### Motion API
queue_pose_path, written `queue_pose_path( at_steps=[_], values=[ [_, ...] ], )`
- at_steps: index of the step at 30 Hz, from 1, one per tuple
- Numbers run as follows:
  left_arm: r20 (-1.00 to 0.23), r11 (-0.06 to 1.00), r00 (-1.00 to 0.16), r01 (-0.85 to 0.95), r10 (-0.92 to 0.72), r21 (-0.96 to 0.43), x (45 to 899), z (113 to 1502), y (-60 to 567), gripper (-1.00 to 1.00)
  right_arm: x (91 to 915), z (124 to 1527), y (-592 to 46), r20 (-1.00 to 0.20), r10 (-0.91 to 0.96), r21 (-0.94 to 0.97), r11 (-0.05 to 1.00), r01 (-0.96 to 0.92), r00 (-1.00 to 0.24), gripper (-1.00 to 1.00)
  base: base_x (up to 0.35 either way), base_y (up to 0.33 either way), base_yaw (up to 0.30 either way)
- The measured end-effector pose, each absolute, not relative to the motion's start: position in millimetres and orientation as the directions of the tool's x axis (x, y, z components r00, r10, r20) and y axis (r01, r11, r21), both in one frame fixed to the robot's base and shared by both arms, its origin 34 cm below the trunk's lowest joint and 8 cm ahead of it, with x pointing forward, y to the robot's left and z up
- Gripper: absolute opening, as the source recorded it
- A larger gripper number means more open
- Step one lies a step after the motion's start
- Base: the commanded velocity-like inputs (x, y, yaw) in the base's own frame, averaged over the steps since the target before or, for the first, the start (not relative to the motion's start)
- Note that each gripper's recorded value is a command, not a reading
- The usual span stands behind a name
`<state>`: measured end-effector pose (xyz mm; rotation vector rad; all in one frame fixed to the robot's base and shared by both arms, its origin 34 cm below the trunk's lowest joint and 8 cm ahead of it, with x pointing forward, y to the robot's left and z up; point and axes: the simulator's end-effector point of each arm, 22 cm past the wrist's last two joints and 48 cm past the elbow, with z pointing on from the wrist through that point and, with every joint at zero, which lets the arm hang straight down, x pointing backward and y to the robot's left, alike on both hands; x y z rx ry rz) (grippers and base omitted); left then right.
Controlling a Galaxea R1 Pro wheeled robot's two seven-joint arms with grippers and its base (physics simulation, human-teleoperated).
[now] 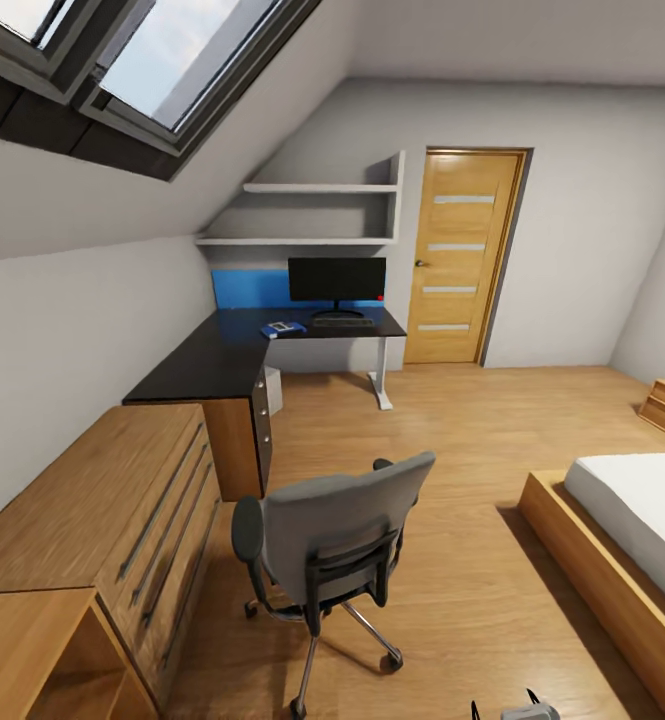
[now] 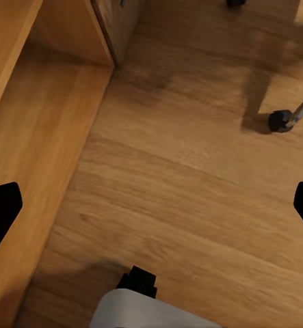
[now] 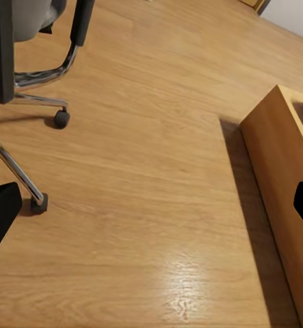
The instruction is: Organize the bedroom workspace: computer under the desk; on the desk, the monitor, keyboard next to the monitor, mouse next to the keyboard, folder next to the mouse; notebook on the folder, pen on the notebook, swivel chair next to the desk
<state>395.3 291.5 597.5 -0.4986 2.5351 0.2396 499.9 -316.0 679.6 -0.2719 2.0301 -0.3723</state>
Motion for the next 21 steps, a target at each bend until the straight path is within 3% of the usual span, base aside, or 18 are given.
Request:
queue_pose_path(
  at_steps=[7, 21],
  values=[
    [-0.541, 0.916, -0.786, -0.395, -0.299, 0.068, 396.6, 588.6, 291.4, 1.0, 501.2, 670.7, -315.9, -0.816, -0.346, -0.373, 0.927, -0.034, -0.463, 1.0, 0.0, 0.0, 0.007],
    [-0.542, 0.916, -0.786, -0.396, -0.299, 0.069, 398.5, 569.9, 291.8, 1.0, 503.1, 651.9, -316.0, -0.816, -0.346, -0.374, 0.927, -0.034, -0.463, 1.0, 0.0, 0.0, 0.107]
  ],
)
